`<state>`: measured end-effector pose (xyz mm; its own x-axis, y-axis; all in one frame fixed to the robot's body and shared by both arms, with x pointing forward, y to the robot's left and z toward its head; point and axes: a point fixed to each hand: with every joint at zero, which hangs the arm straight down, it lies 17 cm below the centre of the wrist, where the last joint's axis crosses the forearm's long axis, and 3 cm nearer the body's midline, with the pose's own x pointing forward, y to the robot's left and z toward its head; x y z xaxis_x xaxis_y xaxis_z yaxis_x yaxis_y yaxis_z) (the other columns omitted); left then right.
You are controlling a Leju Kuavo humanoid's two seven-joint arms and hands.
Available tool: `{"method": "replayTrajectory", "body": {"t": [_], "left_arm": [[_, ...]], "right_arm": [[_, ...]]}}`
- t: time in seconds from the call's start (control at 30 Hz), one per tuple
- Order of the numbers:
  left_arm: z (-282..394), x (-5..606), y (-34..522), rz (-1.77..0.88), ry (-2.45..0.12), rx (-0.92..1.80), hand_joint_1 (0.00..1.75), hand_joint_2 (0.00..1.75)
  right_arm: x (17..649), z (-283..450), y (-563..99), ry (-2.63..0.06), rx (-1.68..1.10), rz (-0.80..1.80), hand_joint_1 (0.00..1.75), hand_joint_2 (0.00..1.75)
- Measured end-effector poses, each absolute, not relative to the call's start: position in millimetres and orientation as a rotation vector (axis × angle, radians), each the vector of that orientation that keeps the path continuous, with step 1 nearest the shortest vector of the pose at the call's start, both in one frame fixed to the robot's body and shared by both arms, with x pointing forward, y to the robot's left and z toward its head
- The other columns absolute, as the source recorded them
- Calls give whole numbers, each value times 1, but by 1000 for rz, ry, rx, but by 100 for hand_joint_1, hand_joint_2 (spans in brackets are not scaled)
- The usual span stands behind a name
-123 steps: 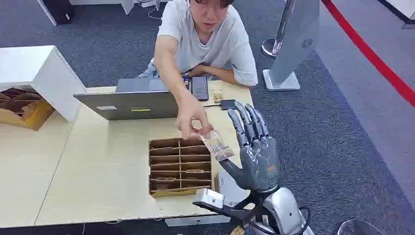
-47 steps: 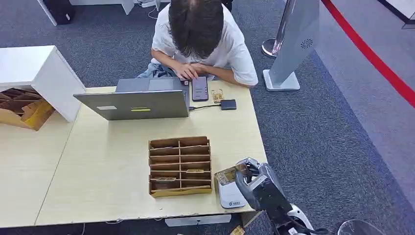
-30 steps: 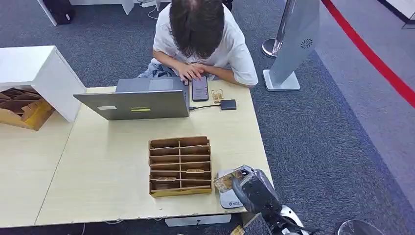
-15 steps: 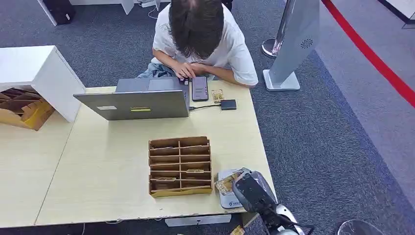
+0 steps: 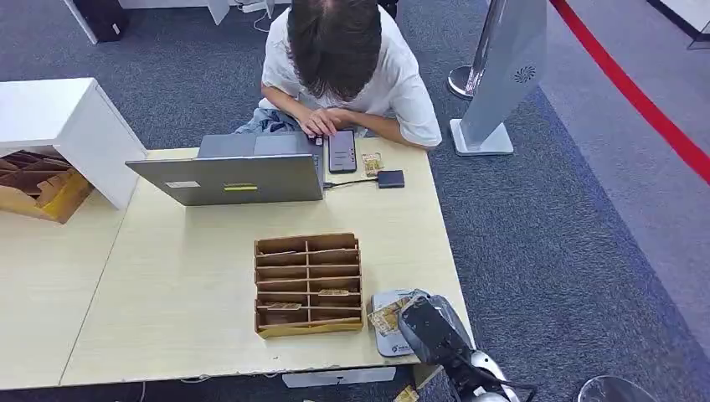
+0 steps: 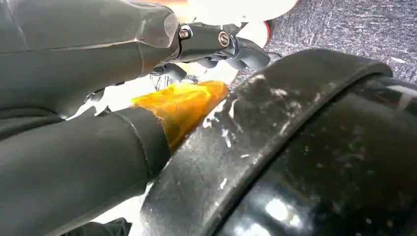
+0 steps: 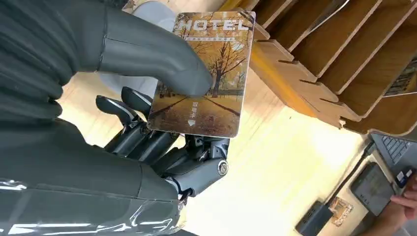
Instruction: Pass the card to the sensor for recognition and then transmit it.
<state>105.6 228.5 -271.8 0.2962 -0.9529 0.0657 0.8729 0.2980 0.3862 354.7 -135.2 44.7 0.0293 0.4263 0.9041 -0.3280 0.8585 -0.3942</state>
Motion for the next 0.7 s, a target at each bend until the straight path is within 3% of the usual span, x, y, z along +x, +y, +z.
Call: {"method": "replayTrajectory", "body": {"t": [0.7], "left_arm": [[-272,104,228,-1241,-306,299,0,0]], "right_arm": [[357,35,-133,-1404,-87,592,175,175]]}}
